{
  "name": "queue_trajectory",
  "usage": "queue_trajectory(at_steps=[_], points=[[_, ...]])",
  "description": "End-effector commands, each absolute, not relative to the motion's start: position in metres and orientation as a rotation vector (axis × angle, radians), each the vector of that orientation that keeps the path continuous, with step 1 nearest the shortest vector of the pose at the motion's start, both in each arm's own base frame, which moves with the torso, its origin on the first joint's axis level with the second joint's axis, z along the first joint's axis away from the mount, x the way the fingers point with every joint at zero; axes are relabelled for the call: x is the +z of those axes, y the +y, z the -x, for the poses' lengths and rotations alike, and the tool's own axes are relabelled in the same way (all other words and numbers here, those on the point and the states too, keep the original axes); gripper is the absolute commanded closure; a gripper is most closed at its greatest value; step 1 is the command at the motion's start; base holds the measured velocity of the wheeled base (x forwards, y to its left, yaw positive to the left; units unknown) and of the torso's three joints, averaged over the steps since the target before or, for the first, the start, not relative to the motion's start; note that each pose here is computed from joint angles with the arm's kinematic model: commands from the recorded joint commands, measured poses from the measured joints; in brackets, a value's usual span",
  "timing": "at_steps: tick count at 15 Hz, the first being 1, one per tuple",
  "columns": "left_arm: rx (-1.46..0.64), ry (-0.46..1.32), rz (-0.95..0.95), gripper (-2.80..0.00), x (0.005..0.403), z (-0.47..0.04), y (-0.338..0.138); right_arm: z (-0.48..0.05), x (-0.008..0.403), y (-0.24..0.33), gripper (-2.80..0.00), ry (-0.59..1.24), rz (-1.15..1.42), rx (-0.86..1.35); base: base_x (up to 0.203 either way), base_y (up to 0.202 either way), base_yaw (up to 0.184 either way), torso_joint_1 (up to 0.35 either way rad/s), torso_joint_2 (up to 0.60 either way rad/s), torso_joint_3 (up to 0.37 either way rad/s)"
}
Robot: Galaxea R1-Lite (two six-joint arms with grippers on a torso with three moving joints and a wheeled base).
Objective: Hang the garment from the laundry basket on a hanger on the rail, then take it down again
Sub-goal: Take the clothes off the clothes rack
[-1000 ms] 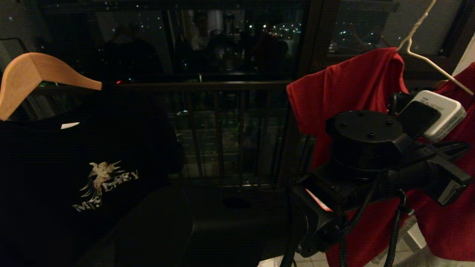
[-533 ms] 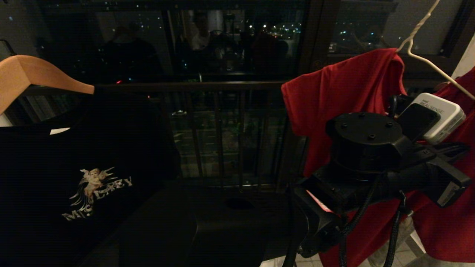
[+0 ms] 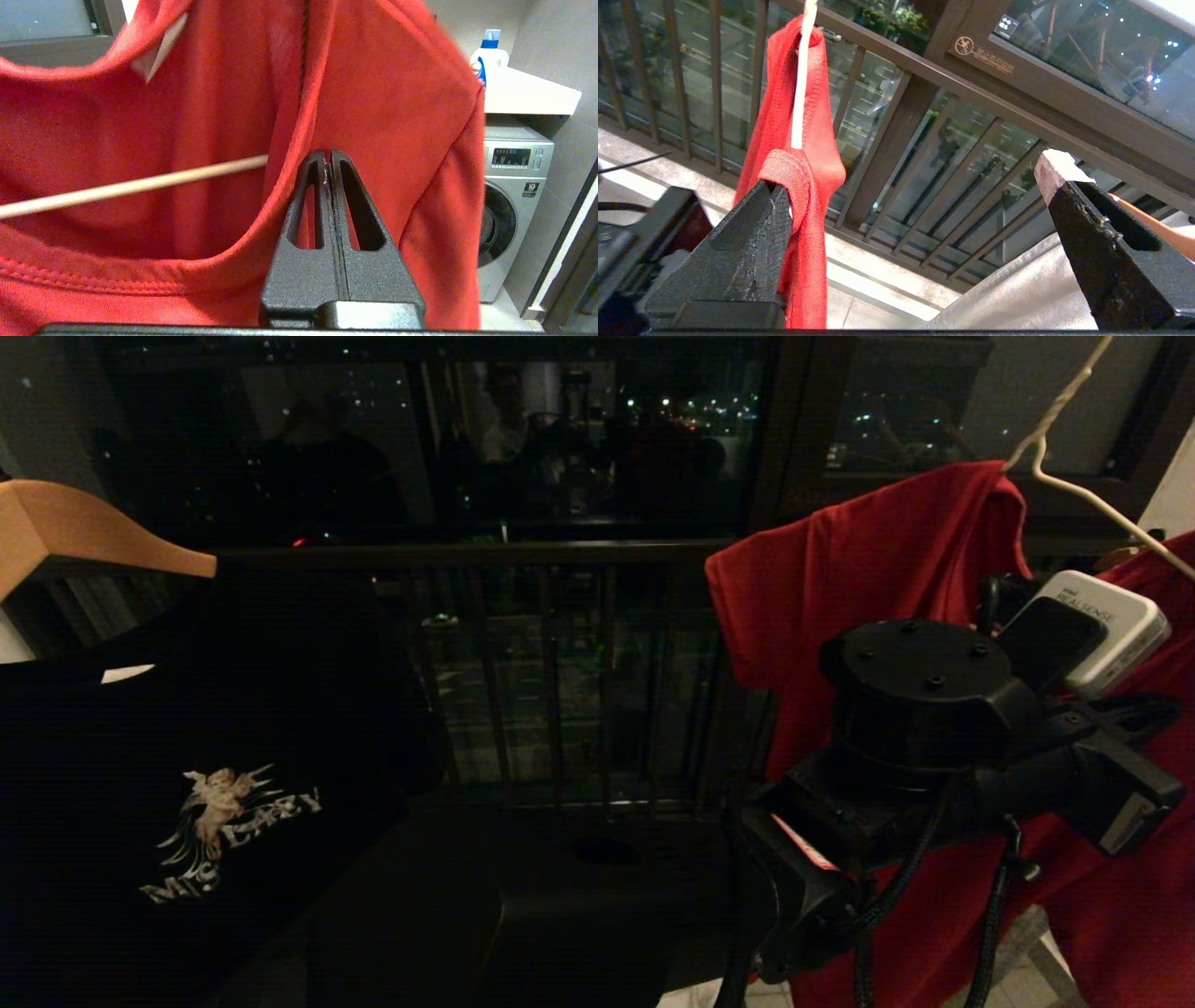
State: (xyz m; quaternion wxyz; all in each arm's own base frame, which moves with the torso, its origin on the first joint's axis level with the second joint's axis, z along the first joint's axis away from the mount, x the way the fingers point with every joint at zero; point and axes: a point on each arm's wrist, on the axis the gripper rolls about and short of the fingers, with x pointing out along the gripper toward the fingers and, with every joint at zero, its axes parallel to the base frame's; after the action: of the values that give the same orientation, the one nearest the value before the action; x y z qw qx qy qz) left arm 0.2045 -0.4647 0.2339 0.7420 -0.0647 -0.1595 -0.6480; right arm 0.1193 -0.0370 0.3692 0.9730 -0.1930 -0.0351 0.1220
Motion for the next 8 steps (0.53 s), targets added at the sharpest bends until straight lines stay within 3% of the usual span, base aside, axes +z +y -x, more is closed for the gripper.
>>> queue_trajectory(at_steps=[1, 8], points=[[-1.418, -0.35, 0.139, 0.0, 0.231, -0.207, -0.465, -0.112, 0.37, -0.033, -2.8, -0.086, 0.399, 0.257, 0.0, 0.0, 0.0, 0.0, 0.0, 0.0], [-1.412, -0.347, 0.135, 0.0, 0.229, -0.21, -0.465, -0.096, 0.366, -0.026, -2.8, -0.108, 0.41, 0.279, 0.0, 0.0, 0.0, 0.0, 0.0, 0.0]])
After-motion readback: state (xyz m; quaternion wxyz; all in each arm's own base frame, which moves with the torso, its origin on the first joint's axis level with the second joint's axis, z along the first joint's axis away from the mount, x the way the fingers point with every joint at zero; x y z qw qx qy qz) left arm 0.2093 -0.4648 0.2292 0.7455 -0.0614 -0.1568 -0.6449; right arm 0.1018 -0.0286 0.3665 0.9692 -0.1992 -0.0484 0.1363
